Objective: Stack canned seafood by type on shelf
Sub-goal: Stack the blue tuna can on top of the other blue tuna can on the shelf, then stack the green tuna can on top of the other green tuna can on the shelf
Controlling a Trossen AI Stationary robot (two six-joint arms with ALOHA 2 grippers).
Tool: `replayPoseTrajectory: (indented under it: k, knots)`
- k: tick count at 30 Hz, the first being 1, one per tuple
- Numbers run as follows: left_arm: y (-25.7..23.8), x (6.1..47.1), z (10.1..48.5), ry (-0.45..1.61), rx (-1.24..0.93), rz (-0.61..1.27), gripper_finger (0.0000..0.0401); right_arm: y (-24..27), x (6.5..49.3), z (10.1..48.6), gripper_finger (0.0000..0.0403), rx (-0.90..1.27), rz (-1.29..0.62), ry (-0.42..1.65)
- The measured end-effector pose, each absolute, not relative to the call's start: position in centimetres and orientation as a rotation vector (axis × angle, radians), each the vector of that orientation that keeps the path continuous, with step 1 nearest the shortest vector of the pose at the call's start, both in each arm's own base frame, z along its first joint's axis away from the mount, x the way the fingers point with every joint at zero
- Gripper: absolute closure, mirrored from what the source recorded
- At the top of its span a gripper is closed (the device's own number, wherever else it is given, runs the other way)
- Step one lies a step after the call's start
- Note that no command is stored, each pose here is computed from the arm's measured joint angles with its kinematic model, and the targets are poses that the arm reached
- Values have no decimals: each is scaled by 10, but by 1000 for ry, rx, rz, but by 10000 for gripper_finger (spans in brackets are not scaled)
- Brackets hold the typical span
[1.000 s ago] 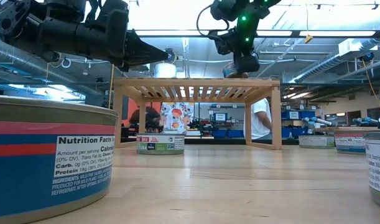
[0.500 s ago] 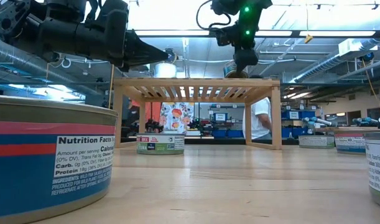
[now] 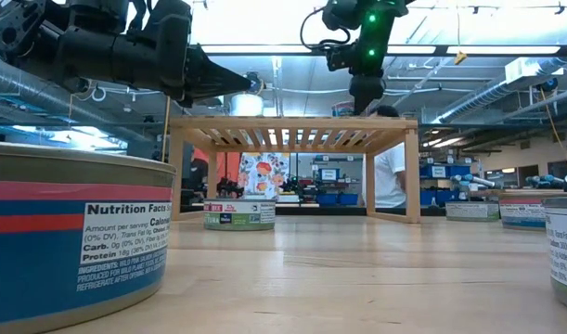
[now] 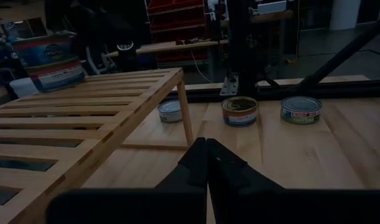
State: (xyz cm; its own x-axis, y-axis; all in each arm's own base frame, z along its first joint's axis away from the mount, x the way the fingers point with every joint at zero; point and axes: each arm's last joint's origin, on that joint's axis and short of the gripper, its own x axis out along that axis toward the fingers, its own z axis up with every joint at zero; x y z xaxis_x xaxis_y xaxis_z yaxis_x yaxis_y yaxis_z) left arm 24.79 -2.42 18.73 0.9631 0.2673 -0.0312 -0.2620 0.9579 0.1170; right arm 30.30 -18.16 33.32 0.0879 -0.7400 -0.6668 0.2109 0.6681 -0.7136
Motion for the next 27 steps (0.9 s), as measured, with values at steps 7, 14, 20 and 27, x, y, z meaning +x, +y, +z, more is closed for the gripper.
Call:
replayPoseTrajectory:
  k: [7, 14, 20, 27]
  knots:
    - [-24, 248, 187, 50, 113, 268, 396, -186, 303, 334, 110, -476, -785, 1267]
    - [-24, 248, 187, 54, 114, 268, 396, -176, 306, 338, 110, -508, -786, 1259]
    - [-24, 248, 186, 55, 115, 268, 396, -151, 304, 352, 110, -545, -805, 1225]
    - [-24, 248, 186, 57, 115, 268, 396, -105, 304, 367, 150, -447, -803, 1073]
